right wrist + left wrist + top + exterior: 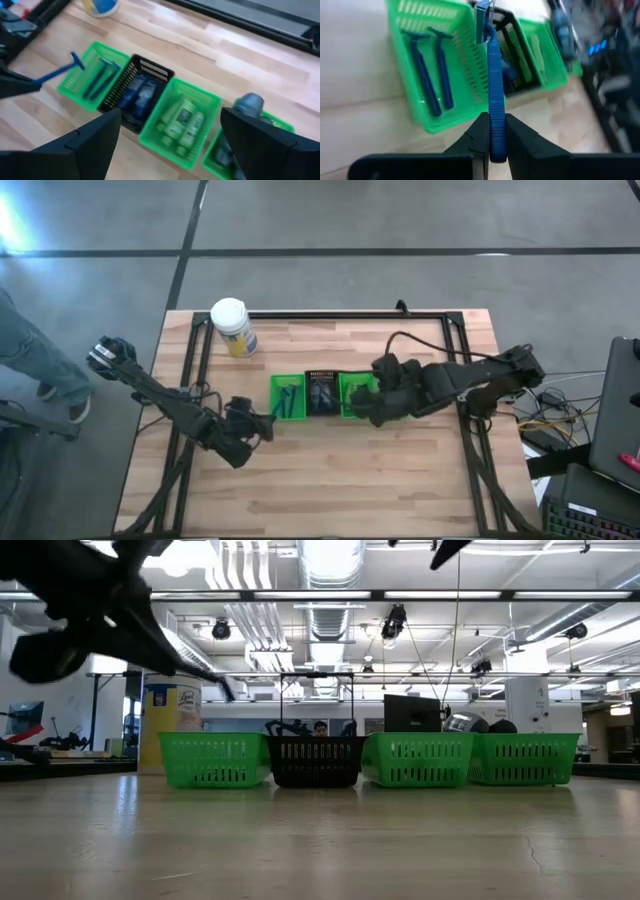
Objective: Pick & Place Travel size toiletries
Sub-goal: Put the blue razor into the left green basket
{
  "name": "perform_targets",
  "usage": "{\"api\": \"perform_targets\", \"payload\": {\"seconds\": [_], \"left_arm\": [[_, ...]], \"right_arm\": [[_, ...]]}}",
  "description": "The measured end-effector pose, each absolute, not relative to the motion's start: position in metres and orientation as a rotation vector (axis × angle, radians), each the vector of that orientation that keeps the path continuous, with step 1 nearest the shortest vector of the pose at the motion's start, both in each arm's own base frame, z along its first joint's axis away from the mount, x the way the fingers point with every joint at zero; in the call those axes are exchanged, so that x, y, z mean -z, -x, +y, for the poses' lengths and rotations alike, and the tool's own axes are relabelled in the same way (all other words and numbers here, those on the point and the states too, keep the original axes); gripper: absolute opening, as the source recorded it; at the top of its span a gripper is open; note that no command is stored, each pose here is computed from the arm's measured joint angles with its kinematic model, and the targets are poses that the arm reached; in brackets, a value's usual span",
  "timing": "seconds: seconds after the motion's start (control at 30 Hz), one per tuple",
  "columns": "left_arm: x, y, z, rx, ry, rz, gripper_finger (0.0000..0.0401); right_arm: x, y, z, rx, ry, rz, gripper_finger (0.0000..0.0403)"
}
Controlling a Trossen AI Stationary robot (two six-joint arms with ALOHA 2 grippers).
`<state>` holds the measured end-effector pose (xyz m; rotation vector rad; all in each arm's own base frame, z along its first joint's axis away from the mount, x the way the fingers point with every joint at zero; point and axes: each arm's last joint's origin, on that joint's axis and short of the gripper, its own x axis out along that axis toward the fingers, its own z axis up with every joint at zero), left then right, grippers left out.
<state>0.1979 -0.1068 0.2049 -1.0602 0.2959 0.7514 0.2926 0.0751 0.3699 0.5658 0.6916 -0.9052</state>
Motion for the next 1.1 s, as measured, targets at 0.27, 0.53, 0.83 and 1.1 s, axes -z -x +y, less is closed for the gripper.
{"api": "perform_targets", "payload": {"seconds": [0.27, 0.53, 0.83, 1.1], "left_arm": [[-0.18, -0.22, -0.072, -0.794, 1.387, -0.02, 0.0042], [-0.178, -0.234, -0.059, -0.829, 1.469, -0.129, 0.0043], [-0.193, -0.244, -0.076, -0.776, 1.474, -0.067, 0.0043], [-0.182, -0.233, -0.075, -0.873, 1.369, 0.08, 0.0044]], "right_arm": [[-0.348, -0.289, 0.082, 0.917, -0.529, 0.735, 0.0309], [-0.346, -0.281, 0.086, 0.904, -0.534, 0.734, 0.0293], [-0.346, -0.278, 0.087, 0.899, -0.498, 0.759, 0.0301], [-0.345, -0.277, 0.087, 0.895, -0.495, 0.769, 0.0323]]}}
